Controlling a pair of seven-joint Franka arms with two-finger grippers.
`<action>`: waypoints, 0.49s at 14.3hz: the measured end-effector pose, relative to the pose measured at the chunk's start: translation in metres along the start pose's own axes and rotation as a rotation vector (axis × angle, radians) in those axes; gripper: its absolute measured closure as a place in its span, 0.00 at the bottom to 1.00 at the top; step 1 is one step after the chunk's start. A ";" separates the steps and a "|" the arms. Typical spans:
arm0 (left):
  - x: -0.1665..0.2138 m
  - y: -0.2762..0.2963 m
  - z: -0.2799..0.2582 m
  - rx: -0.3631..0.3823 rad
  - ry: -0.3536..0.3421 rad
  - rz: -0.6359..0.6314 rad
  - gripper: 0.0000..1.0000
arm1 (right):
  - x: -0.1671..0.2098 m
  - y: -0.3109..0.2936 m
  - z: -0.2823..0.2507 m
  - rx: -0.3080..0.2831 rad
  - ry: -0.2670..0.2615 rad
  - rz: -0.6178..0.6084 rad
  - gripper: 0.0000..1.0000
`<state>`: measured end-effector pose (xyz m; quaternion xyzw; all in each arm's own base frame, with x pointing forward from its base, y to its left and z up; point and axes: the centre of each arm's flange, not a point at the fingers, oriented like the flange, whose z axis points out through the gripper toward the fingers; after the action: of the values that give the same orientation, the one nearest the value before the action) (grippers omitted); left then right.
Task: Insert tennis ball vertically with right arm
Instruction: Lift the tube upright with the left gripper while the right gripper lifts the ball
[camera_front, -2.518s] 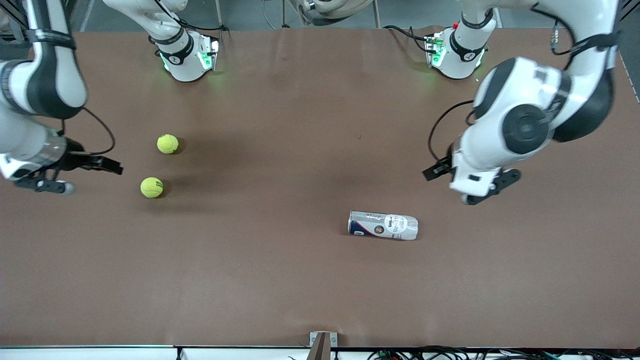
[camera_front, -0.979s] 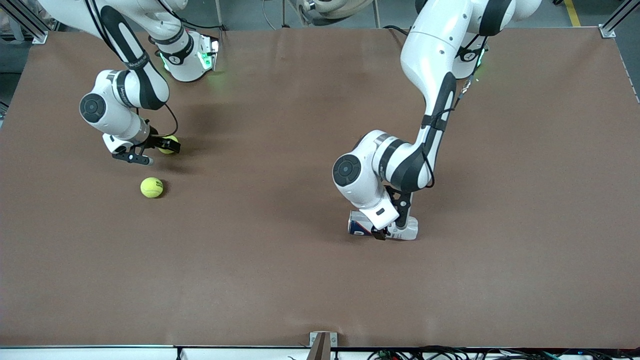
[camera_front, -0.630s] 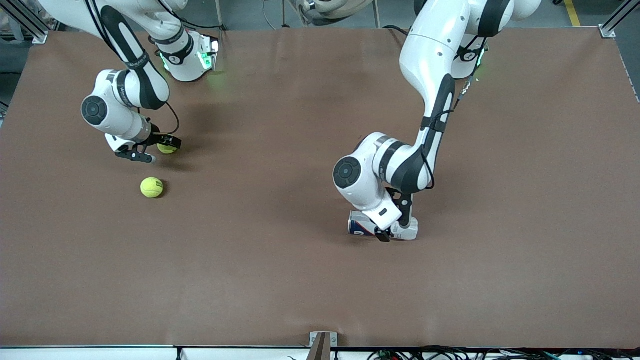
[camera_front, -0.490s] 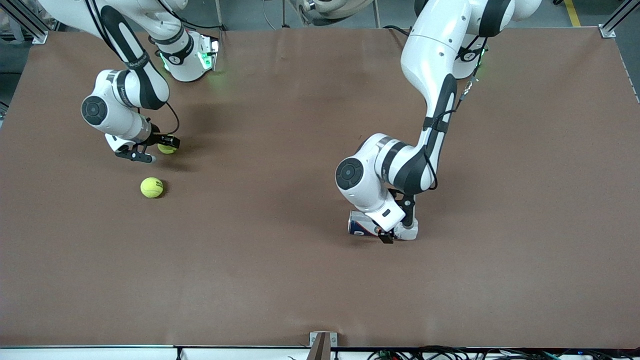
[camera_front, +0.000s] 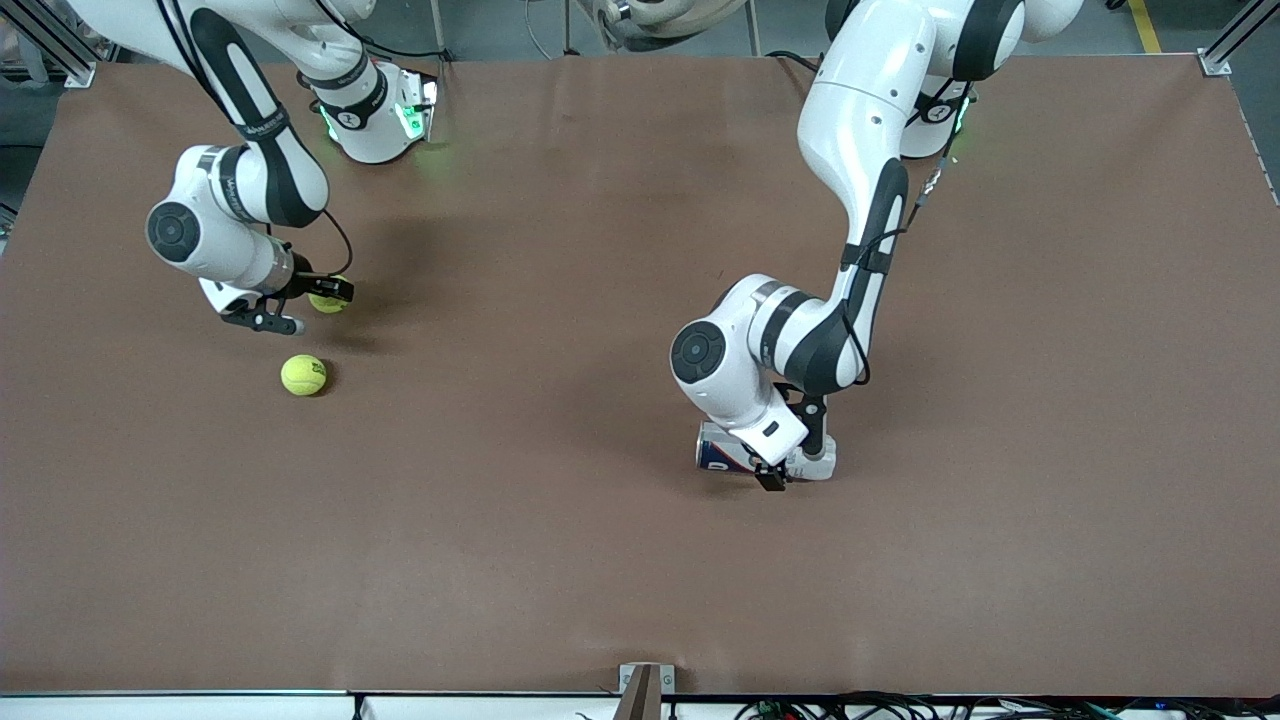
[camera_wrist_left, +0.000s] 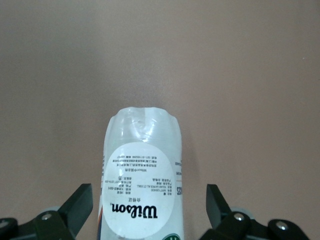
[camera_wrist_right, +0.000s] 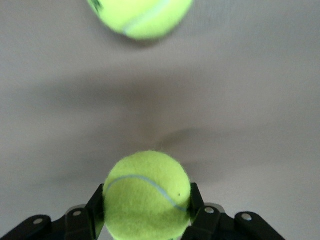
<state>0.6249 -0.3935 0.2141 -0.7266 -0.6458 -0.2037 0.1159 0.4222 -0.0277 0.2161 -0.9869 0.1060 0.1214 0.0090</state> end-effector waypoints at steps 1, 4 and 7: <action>-0.001 0.000 0.001 0.001 0.001 0.000 0.00 | 0.009 -0.002 -0.013 0.004 0.002 0.001 0.33; -0.002 -0.001 0.004 0.004 0.003 0.001 0.00 | 0.035 -0.008 -0.058 0.014 0.024 -0.001 0.33; -0.007 -0.004 0.011 0.011 0.007 0.008 0.00 | 0.059 -0.018 -0.099 0.075 0.019 0.067 0.33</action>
<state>0.6221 -0.3942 0.2007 -0.7280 -0.6434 -0.2023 0.1229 0.5060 -0.0271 0.2980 -0.9829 0.1434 0.1084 0.0409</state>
